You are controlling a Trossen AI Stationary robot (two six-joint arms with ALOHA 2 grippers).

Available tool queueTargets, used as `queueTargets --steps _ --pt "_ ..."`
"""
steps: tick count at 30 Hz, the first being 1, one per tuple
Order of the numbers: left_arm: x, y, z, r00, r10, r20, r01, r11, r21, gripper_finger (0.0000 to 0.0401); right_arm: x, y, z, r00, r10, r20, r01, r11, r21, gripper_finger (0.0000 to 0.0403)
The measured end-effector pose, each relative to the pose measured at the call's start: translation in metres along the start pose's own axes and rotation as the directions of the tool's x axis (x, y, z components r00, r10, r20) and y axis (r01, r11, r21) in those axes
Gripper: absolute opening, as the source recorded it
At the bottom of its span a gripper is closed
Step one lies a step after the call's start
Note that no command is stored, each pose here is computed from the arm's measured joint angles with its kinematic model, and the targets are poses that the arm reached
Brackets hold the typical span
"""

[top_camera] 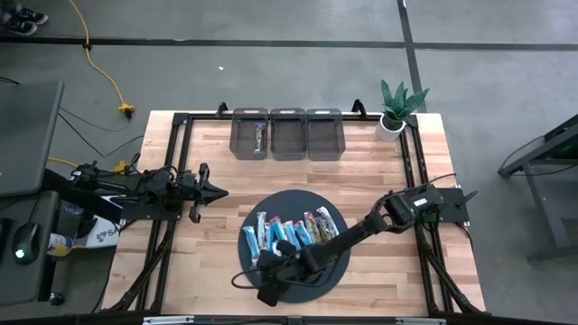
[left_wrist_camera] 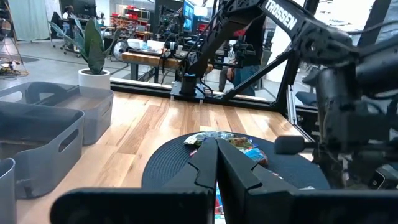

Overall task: Pick and place Granola Bars by type
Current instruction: Put the blue granola bar into the left black bin

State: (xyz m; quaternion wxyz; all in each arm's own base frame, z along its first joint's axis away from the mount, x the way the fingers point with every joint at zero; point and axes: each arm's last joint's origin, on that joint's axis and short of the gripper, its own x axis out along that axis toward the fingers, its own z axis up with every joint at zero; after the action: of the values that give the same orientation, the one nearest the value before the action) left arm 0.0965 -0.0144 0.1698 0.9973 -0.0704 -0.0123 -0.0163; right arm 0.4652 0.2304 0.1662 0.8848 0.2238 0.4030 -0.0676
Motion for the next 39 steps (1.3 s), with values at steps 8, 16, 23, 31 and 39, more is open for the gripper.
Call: queueTargets --steps 8,16,23,31,39 --pt "0.000 0.000 0.000 1.000 0.000 0.000 0.000 1.000 0.000 0.0001 -0.034 0.007 0.024 0.996 0.054 0.064 -0.054 0.999 0.001 0.0031" --pt "0.000 0.000 0.000 1.000 0.000 0.000 0.000 1.000 0.000 0.0001 -0.073 0.005 0.061 0.975 0.066 0.211 -0.063 0.998 -0.023 0.0032" --pt "0.000 0.000 0.000 1.000 0.000 0.000 0.000 1.000 0.000 0.0001 -0.097 -0.011 0.098 0.939 0.060 0.340 -0.056 0.998 -0.021 0.0032" --pt "0.000 0.000 0.000 1.000 0.000 0.000 0.000 1.000 0.000 0.0001 -0.101 -0.051 0.146 0.882 0.013 0.471 -0.057 0.995 0.079 0.0029" --pt "0.000 0.000 0.000 1.000 0.000 0.000 0.000 1.000 0.000 0.0001 -0.100 -0.111 0.194 0.848 0.006 0.530 -0.099 0.984 0.148 0.0028"
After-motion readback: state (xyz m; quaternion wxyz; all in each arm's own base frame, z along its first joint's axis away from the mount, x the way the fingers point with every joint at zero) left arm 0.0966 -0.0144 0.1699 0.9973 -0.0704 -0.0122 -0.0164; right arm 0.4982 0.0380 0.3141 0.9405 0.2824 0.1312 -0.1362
